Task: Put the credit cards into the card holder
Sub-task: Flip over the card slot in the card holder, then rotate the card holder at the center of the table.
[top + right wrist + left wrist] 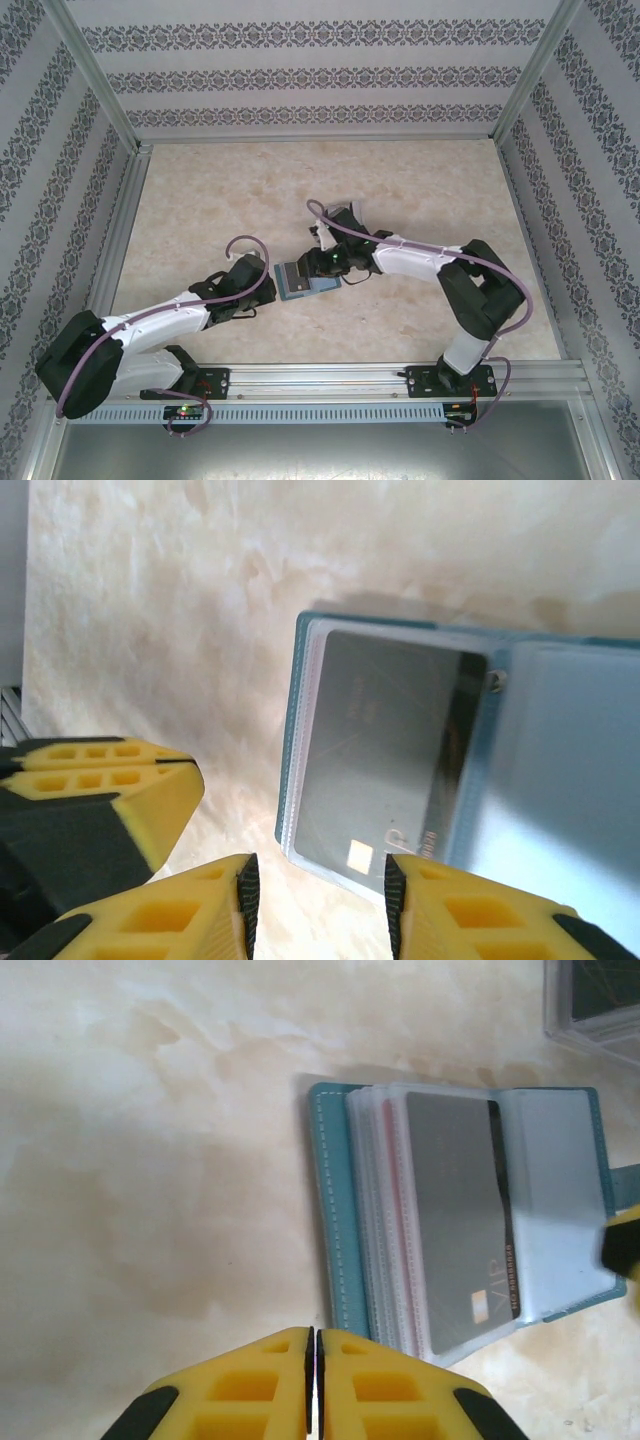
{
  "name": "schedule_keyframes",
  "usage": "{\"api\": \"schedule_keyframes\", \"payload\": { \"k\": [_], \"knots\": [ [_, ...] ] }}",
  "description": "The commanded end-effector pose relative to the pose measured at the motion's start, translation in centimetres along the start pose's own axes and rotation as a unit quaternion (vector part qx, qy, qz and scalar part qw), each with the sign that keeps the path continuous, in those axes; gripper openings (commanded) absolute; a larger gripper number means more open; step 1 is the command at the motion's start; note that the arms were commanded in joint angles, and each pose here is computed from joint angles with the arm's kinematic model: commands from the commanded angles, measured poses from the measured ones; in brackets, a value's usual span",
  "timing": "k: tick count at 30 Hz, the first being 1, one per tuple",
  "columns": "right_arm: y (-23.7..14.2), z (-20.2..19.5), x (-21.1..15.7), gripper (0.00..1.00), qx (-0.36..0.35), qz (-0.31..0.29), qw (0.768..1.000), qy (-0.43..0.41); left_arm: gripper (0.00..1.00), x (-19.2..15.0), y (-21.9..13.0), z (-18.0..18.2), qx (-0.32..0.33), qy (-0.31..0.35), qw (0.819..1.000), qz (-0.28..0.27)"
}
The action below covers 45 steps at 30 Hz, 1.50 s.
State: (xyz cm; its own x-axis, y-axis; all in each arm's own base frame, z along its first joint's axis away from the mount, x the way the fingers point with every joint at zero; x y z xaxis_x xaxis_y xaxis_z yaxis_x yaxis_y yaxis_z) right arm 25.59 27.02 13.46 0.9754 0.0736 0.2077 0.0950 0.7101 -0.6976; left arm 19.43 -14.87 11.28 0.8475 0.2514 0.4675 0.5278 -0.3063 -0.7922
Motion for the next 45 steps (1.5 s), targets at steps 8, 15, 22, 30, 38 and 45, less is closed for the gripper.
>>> {"api": "schedule_keyframes", "payload": {
  "k": [8,15,22,30,38,45],
  "knots": [
    [-2.1,-3.5,-0.2,0.42,-0.043,-0.011,0.999,0.014,0.14,2.6,0.1,-2.6,-0.010,0.034,0.999,0.002],
    [-0.7,-5.8,-1.0,0.42,-0.080,0.008,0.996,0.023,0.14,3.3,1.8,-4.3,-0.034,0.038,0.998,0.020],
    [-0.1,-6.5,-1.3,0.42,-0.098,0.017,0.995,0.023,0.15,2.5,3.6,-4.0,-0.019,0.033,0.998,0.045],
    [0.4,-6.5,-1.2,0.43,-0.099,0.023,0.995,0.022,0.15,1.4,4.3,-2.9,-0.005,0.024,0.998,0.061],
    [1.0,-6.2,-0.7,0.43,-0.092,0.031,0.995,0.020,0.14,0.3,3.9,-1.8,-0.001,0.005,0.997,0.071],
    [-0.7,-5.6,0.8,0.43,-0.090,0.012,0.996,0.013,0.15,-0.3,1.9,-0.6,0.007,-0.014,0.998,0.062]
  ]
}}
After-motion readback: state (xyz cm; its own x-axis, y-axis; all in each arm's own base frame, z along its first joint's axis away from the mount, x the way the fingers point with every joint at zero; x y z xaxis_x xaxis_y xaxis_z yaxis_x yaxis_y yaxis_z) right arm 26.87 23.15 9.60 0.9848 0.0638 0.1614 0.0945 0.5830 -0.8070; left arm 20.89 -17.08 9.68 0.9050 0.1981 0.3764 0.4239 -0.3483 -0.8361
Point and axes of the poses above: each hand's point on the last joint's axis, 136 mm out from that joint toward the fingers, its own y axis out along the fingers, its own z axis along the line the jaws close on, x = y × z, the point moved 8 cm from there along -y, back along the fingers, and after that the axes turned 5 degrees about y, right-handed, at the moved point
